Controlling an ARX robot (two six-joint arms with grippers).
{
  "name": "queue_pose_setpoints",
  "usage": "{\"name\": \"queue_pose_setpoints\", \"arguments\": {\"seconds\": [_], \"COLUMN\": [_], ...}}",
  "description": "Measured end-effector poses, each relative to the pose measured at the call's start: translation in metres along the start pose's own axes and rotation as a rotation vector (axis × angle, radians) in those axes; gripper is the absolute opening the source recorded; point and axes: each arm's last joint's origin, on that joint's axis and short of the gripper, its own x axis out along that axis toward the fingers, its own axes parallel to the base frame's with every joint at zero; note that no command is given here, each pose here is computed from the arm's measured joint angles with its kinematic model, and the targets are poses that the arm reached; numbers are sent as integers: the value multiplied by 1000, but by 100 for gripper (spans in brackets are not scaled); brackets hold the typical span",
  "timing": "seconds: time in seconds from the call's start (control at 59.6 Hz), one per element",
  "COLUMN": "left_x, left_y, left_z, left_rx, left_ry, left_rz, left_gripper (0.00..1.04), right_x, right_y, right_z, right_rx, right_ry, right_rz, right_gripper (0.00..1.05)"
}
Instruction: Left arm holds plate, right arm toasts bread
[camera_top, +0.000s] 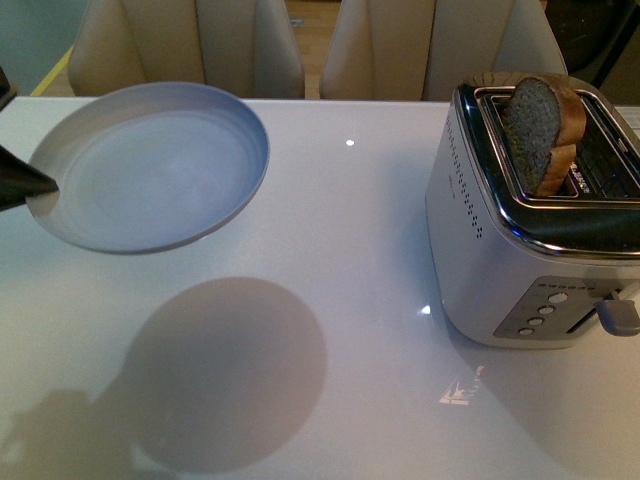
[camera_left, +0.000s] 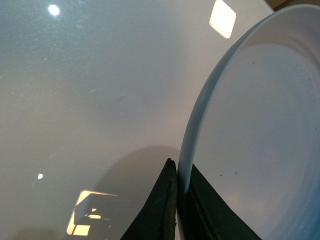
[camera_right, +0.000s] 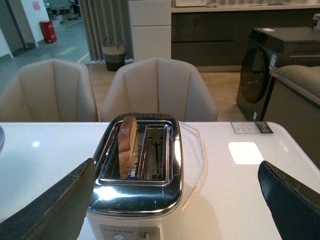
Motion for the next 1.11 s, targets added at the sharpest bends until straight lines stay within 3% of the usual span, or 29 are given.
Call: {"name": "queue_pose_setpoints", "arguments": {"seconds": [0.47, 1.107], "left_x": [44, 67], "left_y": [86, 159], "left_z": [9, 24], "left_rx": [57, 66], "left_ry": [32, 15], "left_rz": [34, 52], "left_gripper": [3, 3], "right_x": [0, 0], "right_y": [0, 0], "right_z": [0, 0], "right_rx": [0, 0], "right_ry": [0, 0], "right_rz": [0, 0], "right_gripper": [96, 96]}}
